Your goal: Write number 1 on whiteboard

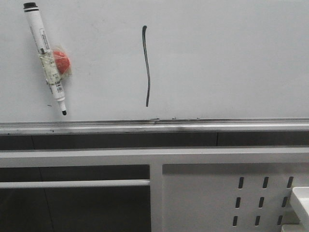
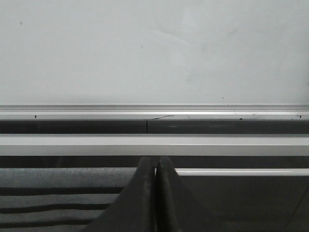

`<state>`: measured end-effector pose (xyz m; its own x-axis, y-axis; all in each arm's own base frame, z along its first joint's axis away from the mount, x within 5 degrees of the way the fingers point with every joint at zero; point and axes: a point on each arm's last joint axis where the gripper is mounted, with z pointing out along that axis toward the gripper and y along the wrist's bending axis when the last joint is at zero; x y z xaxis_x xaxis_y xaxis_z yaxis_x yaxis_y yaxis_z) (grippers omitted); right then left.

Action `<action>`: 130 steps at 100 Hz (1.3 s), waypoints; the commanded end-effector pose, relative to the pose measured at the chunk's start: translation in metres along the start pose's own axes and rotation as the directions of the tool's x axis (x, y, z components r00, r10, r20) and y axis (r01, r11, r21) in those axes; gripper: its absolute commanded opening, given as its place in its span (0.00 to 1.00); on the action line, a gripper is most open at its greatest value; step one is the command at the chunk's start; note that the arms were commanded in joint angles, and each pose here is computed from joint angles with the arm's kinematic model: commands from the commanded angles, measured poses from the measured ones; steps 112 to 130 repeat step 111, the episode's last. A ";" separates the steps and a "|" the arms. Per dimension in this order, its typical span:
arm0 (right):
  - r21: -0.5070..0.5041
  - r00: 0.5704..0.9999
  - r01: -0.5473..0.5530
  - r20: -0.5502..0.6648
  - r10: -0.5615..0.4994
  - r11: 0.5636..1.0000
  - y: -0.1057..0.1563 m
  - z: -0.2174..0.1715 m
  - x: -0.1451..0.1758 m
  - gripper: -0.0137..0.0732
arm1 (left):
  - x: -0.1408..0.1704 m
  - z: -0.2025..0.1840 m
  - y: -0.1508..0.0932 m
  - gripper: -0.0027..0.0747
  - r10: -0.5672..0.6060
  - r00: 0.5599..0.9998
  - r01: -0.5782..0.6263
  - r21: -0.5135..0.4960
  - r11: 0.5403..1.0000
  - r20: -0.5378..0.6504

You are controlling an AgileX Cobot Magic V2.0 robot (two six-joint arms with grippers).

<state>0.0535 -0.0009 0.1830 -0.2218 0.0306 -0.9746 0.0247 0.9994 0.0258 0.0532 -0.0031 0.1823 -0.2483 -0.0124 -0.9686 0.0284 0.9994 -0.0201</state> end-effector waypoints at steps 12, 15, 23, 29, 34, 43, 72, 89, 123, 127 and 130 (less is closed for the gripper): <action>0.096 1.000 -0.016 0.019 0.014 0.995 -0.006 0.000 0.003 0.08 | 0.005 0.002 0.001 0.01 -0.010 0.999 0.011 -0.005 1.000 0.050; 0.106 1.000 -0.016 0.020 0.014 0.994 -0.006 0.000 0.003 0.08 | 0.005 0.002 0.001 0.01 -0.010 0.999 0.011 -0.005 1.000 0.050; 0.126 1.000 -0.016 0.020 0.013 0.992 -0.007 0.000 0.003 0.08 | 0.005 0.002 0.001 0.01 -0.010 0.999 0.011 -0.005 1.000 0.050; 0.134 1.000 -0.009 0.019 0.006 0.991 -0.008 0.000 0.003 0.08 | 0.005 0.002 0.001 0.01 -0.010 0.999 0.011 -0.005 1.000 0.050; 0.134 1.000 -0.009 0.019 0.006 0.991 -0.008 0.000 0.003 0.08 | 0.005 0.002 0.001 0.01 -0.010 0.999 0.011 -0.005 1.000 0.050; 0.134 1.000 -0.009 0.019 0.006 0.991 -0.008 0.000 0.003 0.08 | 0.005 0.002 0.001 0.01 -0.010 0.999 0.011 -0.005 1.000 0.050; 0.134 1.000 -0.009 0.019 0.006 0.991 -0.008 0.000 0.003 0.08 | 0.005 0.002 0.001 0.01 -0.010 0.999 0.011 -0.005 1.000 0.050; 0.134 1.000 -0.009 0.019 0.006 0.991 -0.008 0.000 0.003 0.08 | 0.005 0.002 0.001 0.01 -0.010 0.999 0.011 -0.005 1.000 0.050; 0.134 1.000 -0.009 0.019 0.006 0.991 -0.008 0.000 0.003 0.08 | 0.005 0.002 0.001 0.01 -0.010 0.999 0.011 -0.005 1.000 0.050; 0.134 1.000 -0.009 0.019 0.006 0.991 -0.008 0.000 0.003 0.08 | 0.005 0.002 0.001 0.01 -0.010 0.999 0.011 -0.005 1.000 0.050; 0.134 1.000 -0.009 0.019 0.006 0.991 -0.008 0.000 0.003 0.08 | 0.005 0.002 0.001 0.01 -0.010 0.999 0.011 -0.005 1.000 0.050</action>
